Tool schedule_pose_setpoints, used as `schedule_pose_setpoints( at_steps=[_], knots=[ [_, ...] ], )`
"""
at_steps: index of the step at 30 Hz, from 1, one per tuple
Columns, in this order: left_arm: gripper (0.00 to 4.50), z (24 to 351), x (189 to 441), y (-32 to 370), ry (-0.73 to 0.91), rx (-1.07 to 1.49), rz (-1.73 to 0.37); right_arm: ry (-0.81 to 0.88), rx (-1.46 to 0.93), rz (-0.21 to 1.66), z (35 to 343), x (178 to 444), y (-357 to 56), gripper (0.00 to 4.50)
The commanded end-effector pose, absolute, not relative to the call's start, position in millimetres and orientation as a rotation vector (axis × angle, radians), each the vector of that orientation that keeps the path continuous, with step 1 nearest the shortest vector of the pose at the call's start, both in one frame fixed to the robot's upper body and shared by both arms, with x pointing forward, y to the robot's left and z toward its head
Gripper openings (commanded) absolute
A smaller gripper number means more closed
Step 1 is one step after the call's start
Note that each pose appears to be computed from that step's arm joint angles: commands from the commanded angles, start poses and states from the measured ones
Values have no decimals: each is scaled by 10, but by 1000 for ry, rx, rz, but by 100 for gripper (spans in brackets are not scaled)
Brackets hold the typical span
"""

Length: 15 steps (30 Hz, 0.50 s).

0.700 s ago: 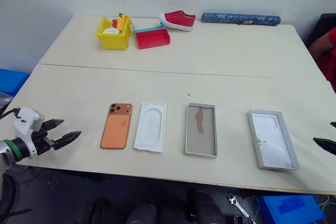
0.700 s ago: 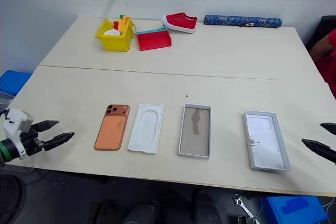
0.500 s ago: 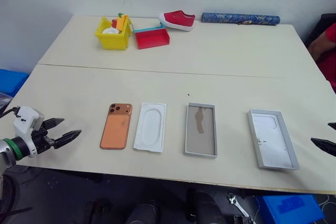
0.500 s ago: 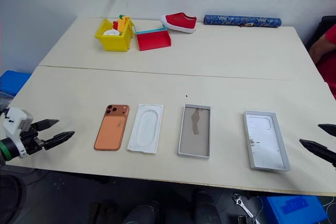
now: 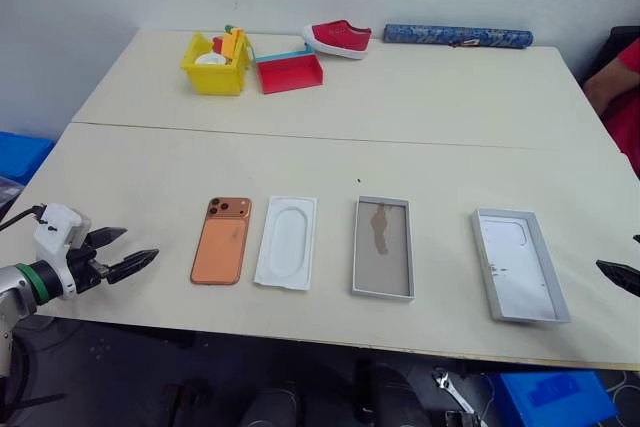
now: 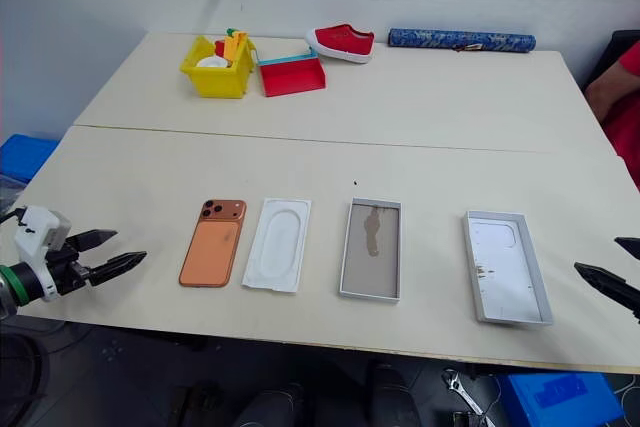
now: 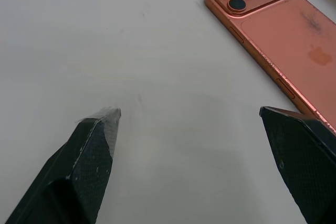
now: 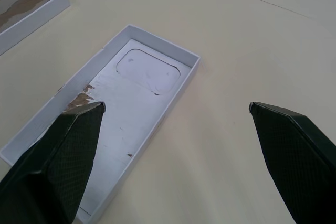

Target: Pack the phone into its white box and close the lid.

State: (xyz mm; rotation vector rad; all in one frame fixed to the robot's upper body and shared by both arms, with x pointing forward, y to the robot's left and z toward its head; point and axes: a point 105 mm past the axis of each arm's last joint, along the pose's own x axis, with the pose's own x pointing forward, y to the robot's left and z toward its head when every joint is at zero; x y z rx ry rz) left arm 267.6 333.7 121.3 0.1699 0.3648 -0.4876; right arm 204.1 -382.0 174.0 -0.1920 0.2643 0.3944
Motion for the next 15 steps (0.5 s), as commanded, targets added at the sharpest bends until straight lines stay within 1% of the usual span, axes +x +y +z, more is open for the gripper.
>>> schedule_pose_setpoints(
  at_steps=[1, 5, 8, 10, 12, 15],
  knots=[
    [446, 1283, 2721, 3300, 340, 216, -489, 219, -241, 381, 1851, 2039, -3808, 450],
    [446, 1369, 2791, 3213, 300, 172, -512, 179, -280, 389, 1947, 2100, -3751, 450],
    [446, 1503, 2865, 2980, 271, 115, -592, 149, -305, 454, 2054, 2178, -3541, 450],
    [446, 1585, 2886, 2781, 270, 56, -664, 123, -306, 528, 2140, 2224, -3301, 450],
    [446, 1622, 2846, 2562, 311, -16, -760, 97, -306, 606, 2211, 2251, -3036, 450],
    [446, 1652, 2689, 2200, 418, -101, -943, 87, -325, 752, 2247, 2228, -2581, 450]
  ],
)
